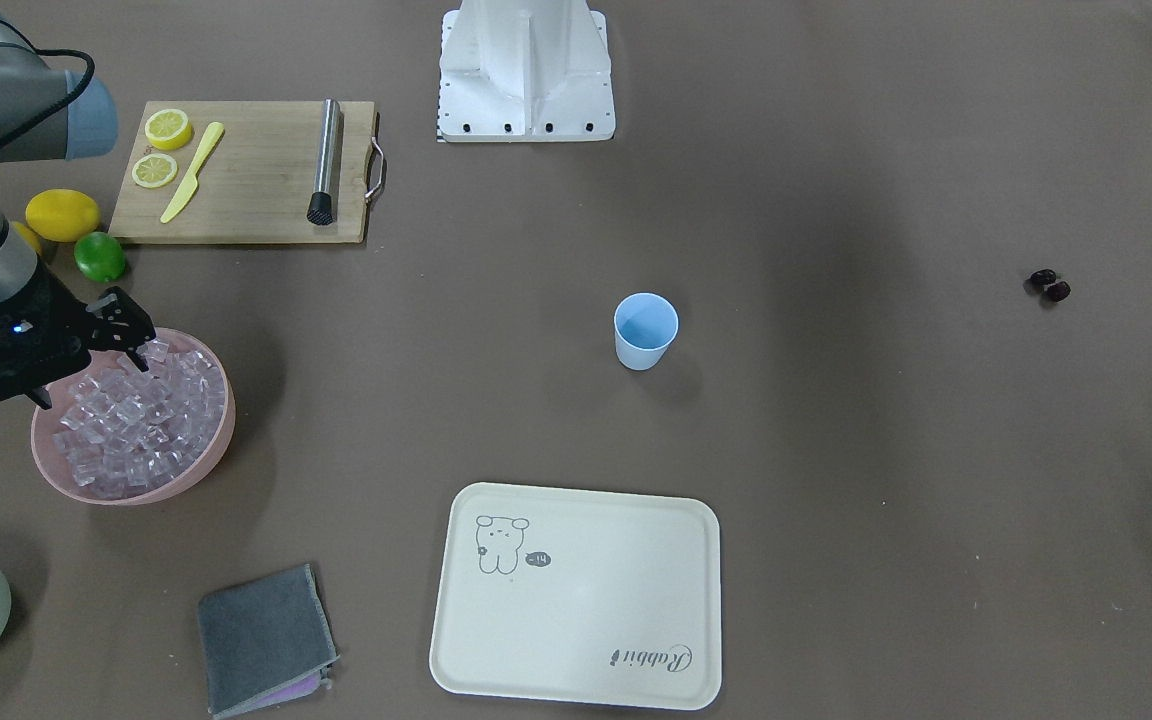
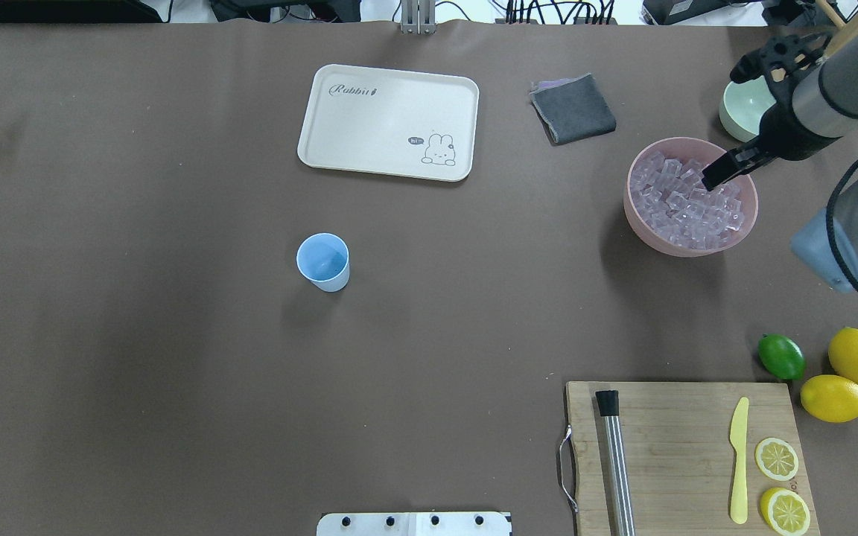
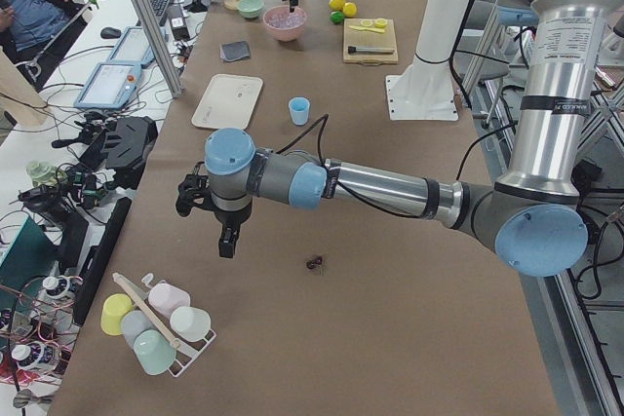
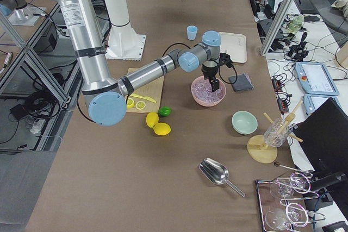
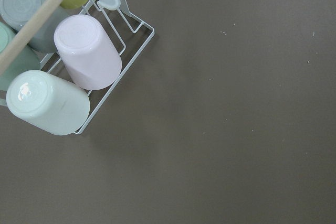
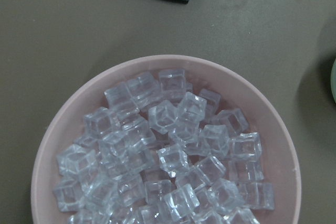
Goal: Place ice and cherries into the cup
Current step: 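Reach the right gripper into the pink bowl and grasp an ice cube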
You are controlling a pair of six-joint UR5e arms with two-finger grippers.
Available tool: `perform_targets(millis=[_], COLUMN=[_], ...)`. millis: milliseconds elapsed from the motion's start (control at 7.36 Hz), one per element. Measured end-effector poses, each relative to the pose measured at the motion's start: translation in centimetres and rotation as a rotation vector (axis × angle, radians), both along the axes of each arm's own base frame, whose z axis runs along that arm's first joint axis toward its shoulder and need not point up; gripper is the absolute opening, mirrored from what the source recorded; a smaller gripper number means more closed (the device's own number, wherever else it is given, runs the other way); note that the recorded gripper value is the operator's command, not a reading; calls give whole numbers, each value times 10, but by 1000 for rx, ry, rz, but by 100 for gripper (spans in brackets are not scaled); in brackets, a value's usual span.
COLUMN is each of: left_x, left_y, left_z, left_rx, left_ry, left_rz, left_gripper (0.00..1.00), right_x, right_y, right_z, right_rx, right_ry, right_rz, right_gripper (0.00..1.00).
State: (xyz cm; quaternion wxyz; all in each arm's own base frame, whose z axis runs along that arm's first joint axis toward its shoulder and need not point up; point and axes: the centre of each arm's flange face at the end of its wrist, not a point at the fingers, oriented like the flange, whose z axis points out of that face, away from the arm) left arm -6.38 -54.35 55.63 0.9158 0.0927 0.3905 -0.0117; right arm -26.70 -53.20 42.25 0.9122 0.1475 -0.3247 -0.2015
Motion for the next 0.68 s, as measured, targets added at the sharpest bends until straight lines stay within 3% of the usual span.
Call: perform_targets(millis=[136, 407, 543, 679], left_x=[-1, -3, -6, -9], left_y=[1, 2, 2, 3], left_z=[0, 1, 1, 2], left_rx=[-1, 0, 0, 0], left_ry=[1, 1, 1, 2], left_rz=[-1, -4, -8, -12], left_gripper=[98, 98, 98, 98], right_x=[-16, -31, -33, -34], right_y=[8, 15, 16, 16], right_z=[3, 9, 12, 14], right_rx=[9, 9, 6, 3], right_ry=[16, 31, 36, 38], right_rz=[-26, -54, -58, -59], right_gripper=[85, 52, 41, 41])
